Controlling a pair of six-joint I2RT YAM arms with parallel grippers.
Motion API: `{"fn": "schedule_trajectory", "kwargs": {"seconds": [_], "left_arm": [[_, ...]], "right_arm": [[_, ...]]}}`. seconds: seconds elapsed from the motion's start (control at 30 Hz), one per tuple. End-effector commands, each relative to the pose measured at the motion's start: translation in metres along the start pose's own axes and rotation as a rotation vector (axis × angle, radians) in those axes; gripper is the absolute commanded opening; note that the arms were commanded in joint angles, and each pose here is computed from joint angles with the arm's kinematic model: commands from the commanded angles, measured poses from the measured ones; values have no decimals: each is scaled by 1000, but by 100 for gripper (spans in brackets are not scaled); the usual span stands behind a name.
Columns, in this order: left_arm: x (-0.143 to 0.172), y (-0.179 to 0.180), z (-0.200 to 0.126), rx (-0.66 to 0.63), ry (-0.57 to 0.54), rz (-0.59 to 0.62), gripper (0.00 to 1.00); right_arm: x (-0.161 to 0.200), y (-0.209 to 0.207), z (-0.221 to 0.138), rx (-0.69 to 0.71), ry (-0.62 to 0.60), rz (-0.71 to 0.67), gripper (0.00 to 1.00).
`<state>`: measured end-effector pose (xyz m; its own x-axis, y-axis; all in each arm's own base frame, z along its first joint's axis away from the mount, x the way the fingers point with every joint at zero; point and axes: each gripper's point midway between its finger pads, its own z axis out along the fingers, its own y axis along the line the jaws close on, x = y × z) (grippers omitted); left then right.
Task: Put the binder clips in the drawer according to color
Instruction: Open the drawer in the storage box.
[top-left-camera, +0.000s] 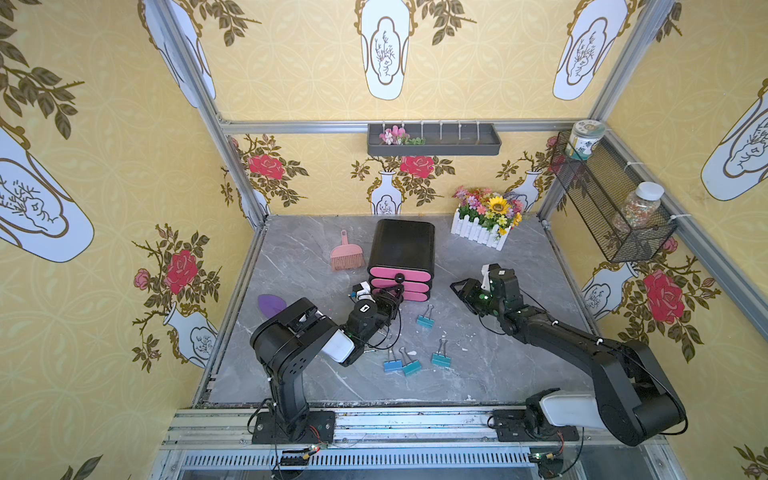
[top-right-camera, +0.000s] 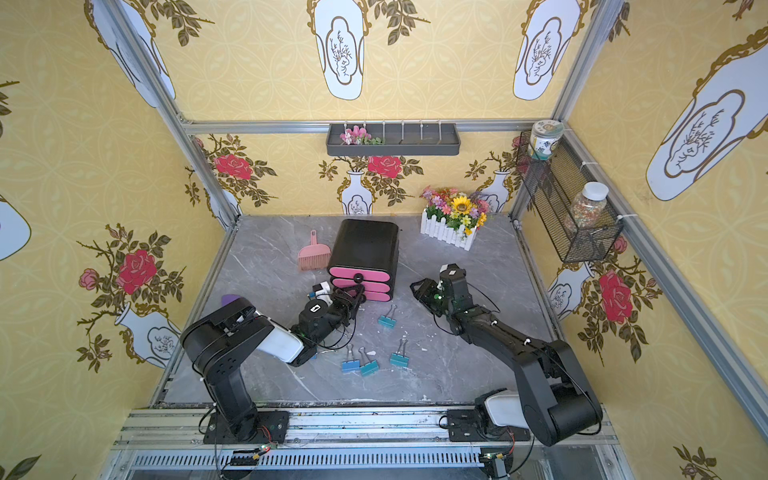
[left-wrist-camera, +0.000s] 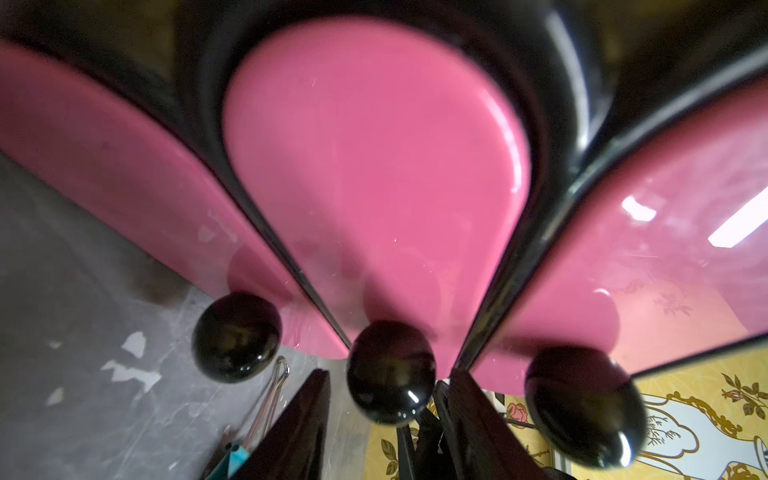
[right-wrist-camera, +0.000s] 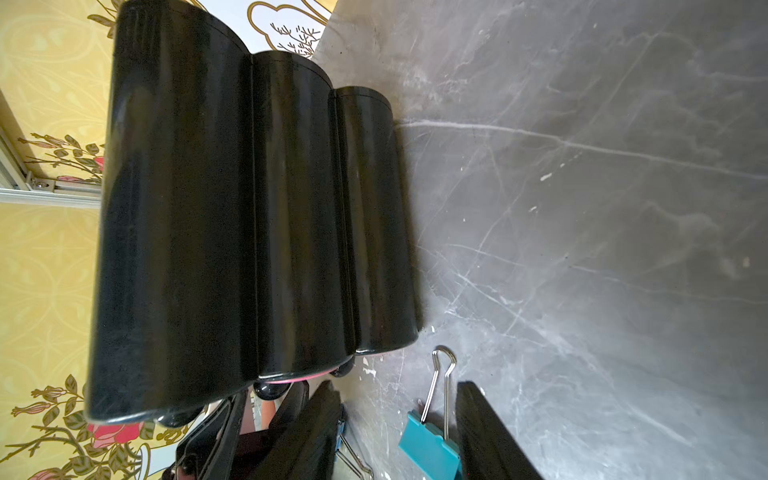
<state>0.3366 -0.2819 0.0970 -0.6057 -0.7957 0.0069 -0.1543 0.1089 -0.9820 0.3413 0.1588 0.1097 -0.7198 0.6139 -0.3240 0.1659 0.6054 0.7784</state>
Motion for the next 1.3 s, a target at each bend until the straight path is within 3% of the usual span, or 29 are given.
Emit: {"fn": "schedule_trajectory", "kwargs": {"seconds": [0.0, 0.57, 1.27], "left_arm": [[-1, -4, 4, 22, -2, -3, 51], [-2, -2, 2, 30, 0, -26, 33], [25, 10, -59, 3, 54, -85, 35]], "right_arm": [[0, -1, -4, -3, -9, -6, 50], [1, 0, -23, -7, -25, -9, 50], [13, -4, -32, 10, -19, -37, 50]]}}
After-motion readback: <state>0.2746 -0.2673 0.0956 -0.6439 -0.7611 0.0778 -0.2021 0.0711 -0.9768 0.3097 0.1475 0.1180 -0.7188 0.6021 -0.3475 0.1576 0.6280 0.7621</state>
